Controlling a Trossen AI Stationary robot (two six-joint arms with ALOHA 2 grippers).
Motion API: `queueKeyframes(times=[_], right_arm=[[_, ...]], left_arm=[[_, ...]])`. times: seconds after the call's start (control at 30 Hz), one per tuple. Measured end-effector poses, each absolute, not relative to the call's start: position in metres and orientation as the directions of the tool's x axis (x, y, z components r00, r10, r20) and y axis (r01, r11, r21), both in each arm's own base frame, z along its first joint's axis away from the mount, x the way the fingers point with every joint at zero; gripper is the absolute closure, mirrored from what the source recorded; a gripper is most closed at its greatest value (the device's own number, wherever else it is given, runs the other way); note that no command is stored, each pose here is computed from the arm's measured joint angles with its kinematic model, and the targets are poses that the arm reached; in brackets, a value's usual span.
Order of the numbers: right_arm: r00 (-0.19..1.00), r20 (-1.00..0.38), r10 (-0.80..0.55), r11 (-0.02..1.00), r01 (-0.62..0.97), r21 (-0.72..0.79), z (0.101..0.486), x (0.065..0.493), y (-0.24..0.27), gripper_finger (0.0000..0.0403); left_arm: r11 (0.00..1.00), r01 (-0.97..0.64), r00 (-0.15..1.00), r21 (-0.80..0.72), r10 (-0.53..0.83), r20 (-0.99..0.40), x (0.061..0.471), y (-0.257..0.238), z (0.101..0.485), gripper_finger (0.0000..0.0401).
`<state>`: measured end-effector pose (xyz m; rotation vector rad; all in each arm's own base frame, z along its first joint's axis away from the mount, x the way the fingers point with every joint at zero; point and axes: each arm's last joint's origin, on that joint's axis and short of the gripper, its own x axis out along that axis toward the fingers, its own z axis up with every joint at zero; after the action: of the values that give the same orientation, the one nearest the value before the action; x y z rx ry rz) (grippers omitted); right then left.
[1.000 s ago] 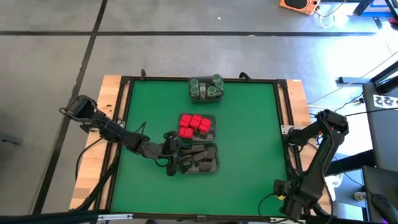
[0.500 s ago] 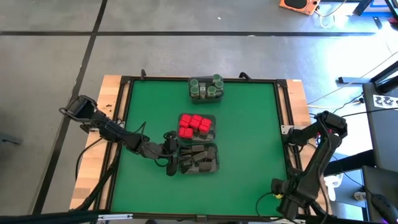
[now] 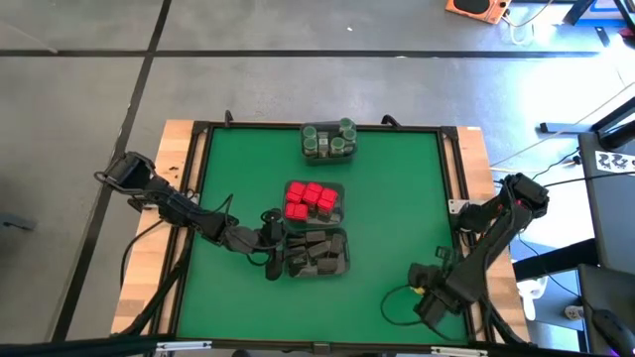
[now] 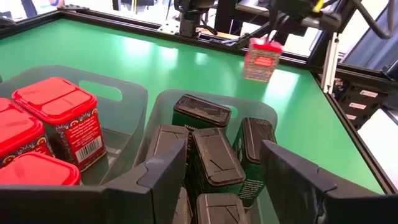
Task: Sort spices by type
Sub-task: Put the red seasoning can into the middle gray bin
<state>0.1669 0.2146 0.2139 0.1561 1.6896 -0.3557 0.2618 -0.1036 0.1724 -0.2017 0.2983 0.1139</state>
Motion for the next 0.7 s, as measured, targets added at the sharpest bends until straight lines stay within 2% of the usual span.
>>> queueKeyframes(times=[0.07,0.27,0.47,0.57,0.7], right_arm=[[-0.122,-0.982,-0.145,0.926,0.332,-0.178,0.214,0.175,0.206,0.0379],[-0.150,-0.974,-0.170,0.900,0.379,-0.216,0.229,0.190,0.193,0.0379],[-0.119,-0.985,-0.123,0.851,0.498,-0.167,0.264,0.189,0.203,0.0371],[-0.105,-0.988,-0.111,0.808,0.570,-0.151,0.271,0.185,0.206,0.0335],[-0.064,-0.983,-0.171,0.721,0.672,-0.169,0.266,0.177,0.210,0.0247]], left_arm=[[0.973,-0.141,0.950,-0.181,0.081,-0.302,0.262,-0.104,0.172,0.0199],[0.973,-0.141,0.950,-0.183,0.081,-0.302,0.262,-0.104,0.172,0.0199],[0.973,-0.142,0.949,-0.180,0.082,-0.306,0.262,-0.104,0.172,0.0199],[0.974,-0.141,0.949,-0.179,0.082,-0.306,0.262,-0.104,0.172,0.0199],[0.974,-0.142,0.948,-0.179,0.082,-0.306,0.262,-0.104,0.172,0.0199]])
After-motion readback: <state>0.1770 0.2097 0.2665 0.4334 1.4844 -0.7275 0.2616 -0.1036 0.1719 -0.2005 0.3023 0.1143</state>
